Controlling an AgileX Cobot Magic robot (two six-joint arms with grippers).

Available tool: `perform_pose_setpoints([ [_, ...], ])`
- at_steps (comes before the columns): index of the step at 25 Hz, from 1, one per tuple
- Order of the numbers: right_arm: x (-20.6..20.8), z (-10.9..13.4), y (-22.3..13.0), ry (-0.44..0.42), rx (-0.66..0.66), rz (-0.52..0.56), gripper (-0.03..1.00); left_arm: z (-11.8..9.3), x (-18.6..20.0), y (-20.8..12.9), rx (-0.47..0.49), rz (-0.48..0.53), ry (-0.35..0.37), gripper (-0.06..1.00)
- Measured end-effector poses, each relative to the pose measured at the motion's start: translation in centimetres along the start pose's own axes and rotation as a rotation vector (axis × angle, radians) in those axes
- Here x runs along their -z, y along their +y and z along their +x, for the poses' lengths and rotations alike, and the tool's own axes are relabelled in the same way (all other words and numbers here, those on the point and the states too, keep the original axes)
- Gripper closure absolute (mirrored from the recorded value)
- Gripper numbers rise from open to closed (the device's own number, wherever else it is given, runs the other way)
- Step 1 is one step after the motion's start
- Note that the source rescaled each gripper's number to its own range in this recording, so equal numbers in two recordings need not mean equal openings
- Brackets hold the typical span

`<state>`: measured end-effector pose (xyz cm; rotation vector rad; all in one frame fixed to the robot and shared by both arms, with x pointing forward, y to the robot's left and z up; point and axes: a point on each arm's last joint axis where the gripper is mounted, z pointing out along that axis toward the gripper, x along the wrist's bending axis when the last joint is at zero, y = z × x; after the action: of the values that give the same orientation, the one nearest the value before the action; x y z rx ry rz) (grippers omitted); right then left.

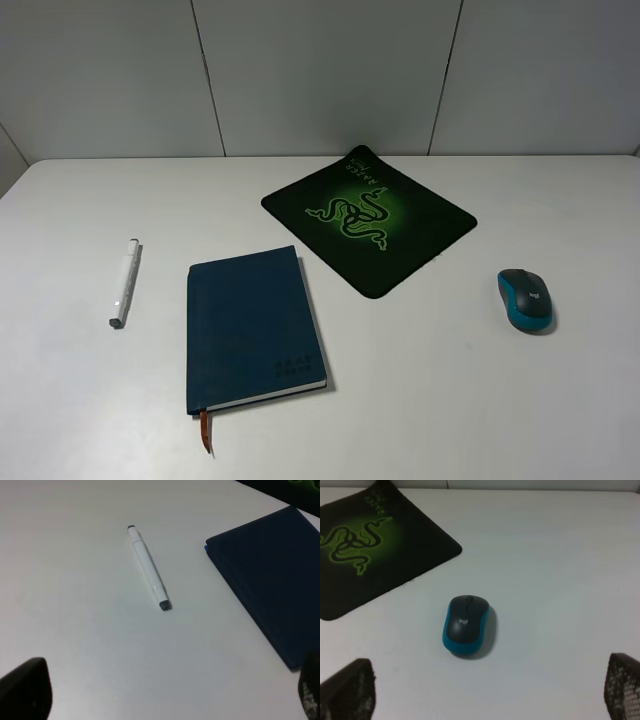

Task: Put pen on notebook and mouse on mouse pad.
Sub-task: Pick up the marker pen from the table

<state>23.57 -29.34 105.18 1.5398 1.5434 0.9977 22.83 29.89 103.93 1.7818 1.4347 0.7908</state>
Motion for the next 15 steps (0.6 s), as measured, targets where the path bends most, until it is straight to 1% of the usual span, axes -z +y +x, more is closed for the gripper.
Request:
perform_pose_setpoints([
  [15, 0.0, 0.0, 0.0, 0.0, 0.0, 0.0, -0.03, 0.0, 0.0, 0.0, 0.006, 0.0, 0.0, -0.04],
])
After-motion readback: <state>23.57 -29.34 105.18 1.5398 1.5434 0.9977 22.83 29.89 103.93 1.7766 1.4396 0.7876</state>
